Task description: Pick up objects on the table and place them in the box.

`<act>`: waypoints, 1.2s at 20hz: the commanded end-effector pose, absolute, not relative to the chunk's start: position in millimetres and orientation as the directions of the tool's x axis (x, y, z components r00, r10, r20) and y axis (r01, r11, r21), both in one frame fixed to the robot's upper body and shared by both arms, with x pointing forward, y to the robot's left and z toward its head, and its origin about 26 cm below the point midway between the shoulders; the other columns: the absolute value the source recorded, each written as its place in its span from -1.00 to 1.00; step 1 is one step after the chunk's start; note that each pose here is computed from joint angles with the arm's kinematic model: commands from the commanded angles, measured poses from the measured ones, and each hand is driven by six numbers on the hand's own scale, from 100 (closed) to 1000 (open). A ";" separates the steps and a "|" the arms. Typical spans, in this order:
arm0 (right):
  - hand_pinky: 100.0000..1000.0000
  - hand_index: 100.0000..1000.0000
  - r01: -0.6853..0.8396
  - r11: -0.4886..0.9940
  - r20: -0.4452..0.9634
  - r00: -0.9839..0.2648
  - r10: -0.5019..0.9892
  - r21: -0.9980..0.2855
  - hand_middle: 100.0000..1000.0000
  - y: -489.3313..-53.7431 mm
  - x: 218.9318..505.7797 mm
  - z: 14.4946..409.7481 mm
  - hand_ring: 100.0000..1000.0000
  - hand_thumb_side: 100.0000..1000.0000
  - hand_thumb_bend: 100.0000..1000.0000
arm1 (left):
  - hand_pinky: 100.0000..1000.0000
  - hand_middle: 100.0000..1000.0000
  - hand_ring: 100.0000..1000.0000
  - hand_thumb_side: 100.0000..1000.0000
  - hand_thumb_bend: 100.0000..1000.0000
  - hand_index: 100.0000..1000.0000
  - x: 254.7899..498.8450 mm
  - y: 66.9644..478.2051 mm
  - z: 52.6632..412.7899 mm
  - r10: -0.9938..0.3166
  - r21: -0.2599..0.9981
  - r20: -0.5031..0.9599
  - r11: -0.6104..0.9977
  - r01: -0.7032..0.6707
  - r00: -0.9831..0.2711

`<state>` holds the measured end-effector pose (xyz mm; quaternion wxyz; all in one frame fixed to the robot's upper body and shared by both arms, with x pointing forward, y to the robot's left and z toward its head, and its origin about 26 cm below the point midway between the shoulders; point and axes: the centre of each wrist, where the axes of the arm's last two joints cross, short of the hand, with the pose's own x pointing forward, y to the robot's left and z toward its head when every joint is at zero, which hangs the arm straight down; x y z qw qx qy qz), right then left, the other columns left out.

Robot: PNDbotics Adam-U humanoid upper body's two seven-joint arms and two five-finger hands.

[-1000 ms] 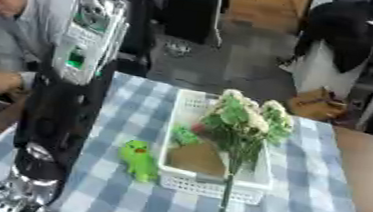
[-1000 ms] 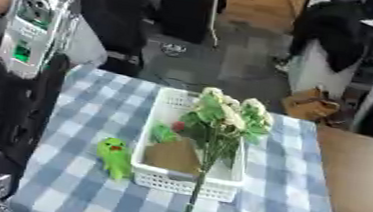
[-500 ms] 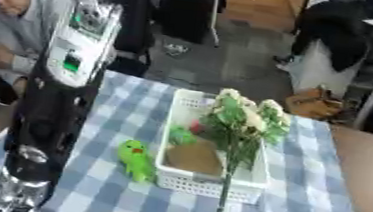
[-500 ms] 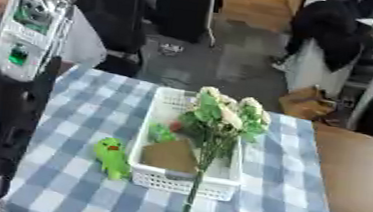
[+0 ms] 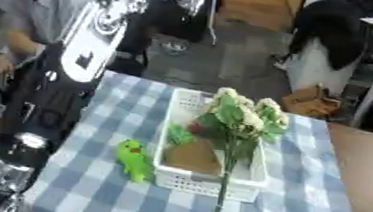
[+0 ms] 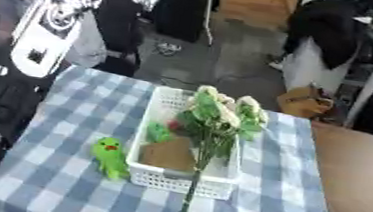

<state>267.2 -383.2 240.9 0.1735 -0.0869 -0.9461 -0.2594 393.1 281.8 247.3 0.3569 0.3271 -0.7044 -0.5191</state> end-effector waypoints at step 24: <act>0.40 0.30 0.216 0.860 0.298 -0.951 0.079 0.462 0.32 -382.7 264.8 255.6 0.43 0.02 -1.00 | 0.53 1.00 0.85 -0.07 -1.00 1.00 425.7 415.8 185.9 -0.933 0.777 -0.192 -0.335 0.533 -0.306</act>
